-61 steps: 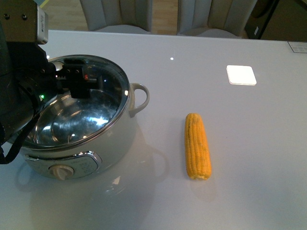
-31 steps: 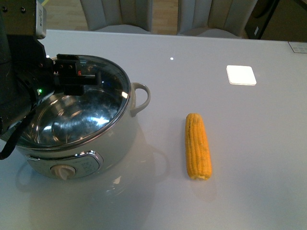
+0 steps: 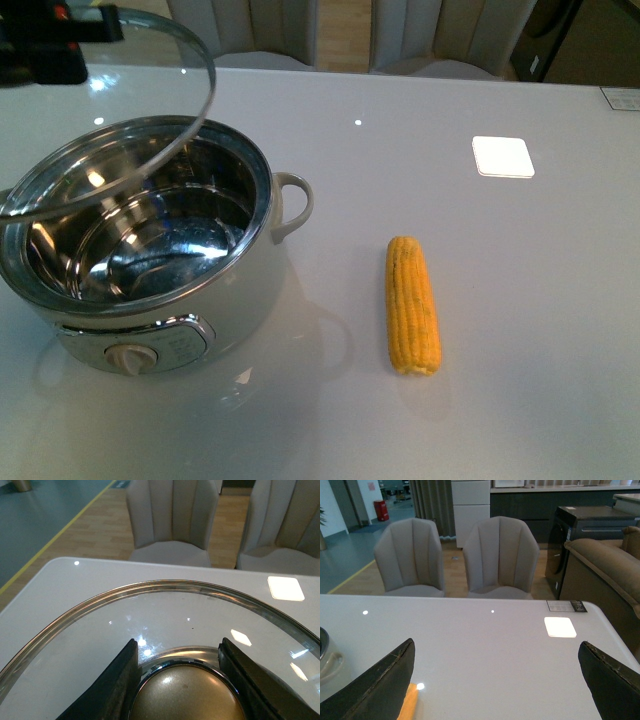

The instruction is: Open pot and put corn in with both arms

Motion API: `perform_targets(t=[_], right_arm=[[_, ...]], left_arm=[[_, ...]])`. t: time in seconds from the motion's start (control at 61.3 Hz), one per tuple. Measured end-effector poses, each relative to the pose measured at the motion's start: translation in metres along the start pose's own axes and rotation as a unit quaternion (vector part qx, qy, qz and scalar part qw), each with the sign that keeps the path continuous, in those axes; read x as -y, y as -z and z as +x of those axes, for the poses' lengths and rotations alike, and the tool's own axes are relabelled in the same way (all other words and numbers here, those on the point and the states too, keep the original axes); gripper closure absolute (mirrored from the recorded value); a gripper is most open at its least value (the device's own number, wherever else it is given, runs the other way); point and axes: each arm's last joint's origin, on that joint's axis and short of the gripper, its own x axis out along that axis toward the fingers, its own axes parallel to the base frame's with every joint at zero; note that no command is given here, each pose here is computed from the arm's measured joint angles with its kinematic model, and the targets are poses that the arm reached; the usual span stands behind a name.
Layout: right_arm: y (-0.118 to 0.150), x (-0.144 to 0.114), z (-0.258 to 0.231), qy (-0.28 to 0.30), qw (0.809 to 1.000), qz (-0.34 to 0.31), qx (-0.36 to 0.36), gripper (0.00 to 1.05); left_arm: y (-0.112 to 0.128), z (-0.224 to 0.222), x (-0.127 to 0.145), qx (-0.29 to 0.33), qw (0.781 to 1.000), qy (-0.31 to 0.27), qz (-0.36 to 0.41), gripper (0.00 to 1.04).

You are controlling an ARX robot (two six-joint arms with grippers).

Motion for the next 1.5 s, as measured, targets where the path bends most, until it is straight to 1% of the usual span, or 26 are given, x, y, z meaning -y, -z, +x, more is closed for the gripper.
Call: perform_targets(t=[0.114,0.261,0.359,0.375,0.392,0.441,0.49,0.62,0.702,0.849,1.028,1.257,1.502], right_arm=[[0.000,0.000,0.000,0.000,1.000,0.000,0.000,0.09],[0.000,0.000,0.000,0.000,1.000,0.000,0.000,0.09],[0.000,0.000,0.000,0.000,1.000,0.000,0.000,0.09],[0.000,0.000,0.000,0.000,1.000,0.000,0.000,0.09],[0.000,0.000,0.000,0.000,1.000,0.000,0.000,0.09],[0.000,0.000,0.000,0.000,1.000,0.000,0.000,0.09],[0.000,0.000,0.000,0.000,1.000,0.000,0.000,0.09],[0.000,0.000,0.000,0.000,1.000,0.000,0.000,0.09],[0.000,0.000,0.000,0.000,1.000,0.000,0.000,0.09],[0.000,0.000,0.000,0.000,1.000,0.000,0.000,0.09],[0.000,0.000,0.000,0.000,1.000,0.000,0.000,0.09],[0.000,0.000,0.000,0.000,1.000,0.000,0.000,0.09],[0.000,0.000,0.000,0.000,1.000,0.000,0.000,0.09]], left_arm=[[-0.010,0.001,-0.023,0.016,1.000,-0.024,-0.004,0.63],[-0.015,0.004,-0.071,0.034,0.996,-0.078,-0.010,0.63],[-0.012,0.005,-0.102,0.043,0.992,-0.118,-0.016,0.63],[-0.010,0.006,-0.110,0.044,0.991,-0.129,-0.018,0.63],[-0.010,0.006,-0.112,0.044,0.990,-0.131,-0.019,0.63],[-0.004,0.006,-0.131,0.043,0.987,-0.154,-0.024,0.63],[0.005,0.007,-0.147,0.036,0.983,-0.177,-0.028,0.63],[0.032,0.009,-0.176,0.016,0.977,-0.211,-0.038,0.63],[0.048,0.012,-0.183,0.005,0.975,-0.219,-0.041,0.63],[0.085,0.023,-0.192,-0.027,0.971,-0.235,-0.047,0.63],[0.117,0.041,-0.198,-0.044,0.967,-0.248,-0.049,0.63],[0.143,0.064,-0.204,-0.039,0.964,-0.257,-0.048,0.63],[0.171,0.077,-0.200,-0.044,0.966,-0.251,-0.053,0.63]])
